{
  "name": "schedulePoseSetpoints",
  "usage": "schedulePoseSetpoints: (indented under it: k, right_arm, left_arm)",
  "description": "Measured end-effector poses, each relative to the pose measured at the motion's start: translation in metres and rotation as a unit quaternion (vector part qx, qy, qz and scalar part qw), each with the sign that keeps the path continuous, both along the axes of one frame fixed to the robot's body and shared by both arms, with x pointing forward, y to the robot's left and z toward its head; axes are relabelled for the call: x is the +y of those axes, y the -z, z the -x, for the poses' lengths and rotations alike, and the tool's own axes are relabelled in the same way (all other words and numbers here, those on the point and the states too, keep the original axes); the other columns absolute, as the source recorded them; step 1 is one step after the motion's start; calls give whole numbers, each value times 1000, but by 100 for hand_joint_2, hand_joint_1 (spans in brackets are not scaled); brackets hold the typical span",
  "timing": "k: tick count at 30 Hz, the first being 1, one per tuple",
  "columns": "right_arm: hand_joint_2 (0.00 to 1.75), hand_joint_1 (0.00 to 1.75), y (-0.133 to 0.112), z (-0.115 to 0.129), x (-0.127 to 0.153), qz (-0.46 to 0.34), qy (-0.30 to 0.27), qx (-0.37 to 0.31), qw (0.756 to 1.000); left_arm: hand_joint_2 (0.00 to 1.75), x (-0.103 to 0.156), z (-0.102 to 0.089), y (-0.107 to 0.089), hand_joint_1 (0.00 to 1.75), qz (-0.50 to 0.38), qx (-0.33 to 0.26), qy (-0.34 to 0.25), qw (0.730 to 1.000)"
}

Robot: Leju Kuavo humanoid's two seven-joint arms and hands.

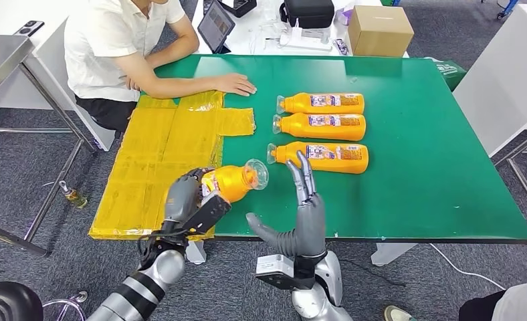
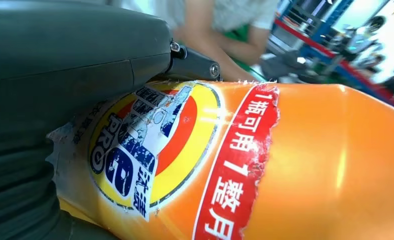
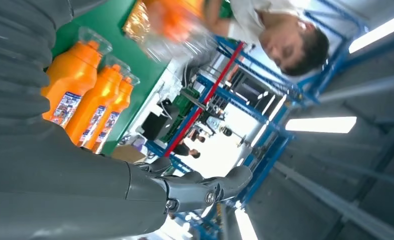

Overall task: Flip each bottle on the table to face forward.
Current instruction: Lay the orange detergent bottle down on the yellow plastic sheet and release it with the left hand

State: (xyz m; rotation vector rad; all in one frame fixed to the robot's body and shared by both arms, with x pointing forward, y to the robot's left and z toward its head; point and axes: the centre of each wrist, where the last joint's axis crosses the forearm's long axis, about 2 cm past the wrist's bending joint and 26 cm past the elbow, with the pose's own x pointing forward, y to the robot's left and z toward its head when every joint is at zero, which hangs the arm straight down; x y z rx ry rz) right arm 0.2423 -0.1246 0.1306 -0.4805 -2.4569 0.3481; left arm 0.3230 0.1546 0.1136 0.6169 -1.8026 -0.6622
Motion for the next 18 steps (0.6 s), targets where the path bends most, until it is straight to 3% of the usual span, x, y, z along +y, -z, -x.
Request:
schedulePoseSetpoints:
  k: [4,10,18]
  right_arm:
    - [0,0,-8,0,-1,-33,5,-1,999]
    - [0,0,-9,0,3,-53,-3,6,999]
    - [0,0,-10,1,7,-56,-11,6,998]
  left_arm:
    - [175,11,-26,1,175,-102,43,-13,994]
    - [175,18,-65,-8,175,-192,133,0,972]
    - [175,18,-78,-13,173,-195,163,-4,967]
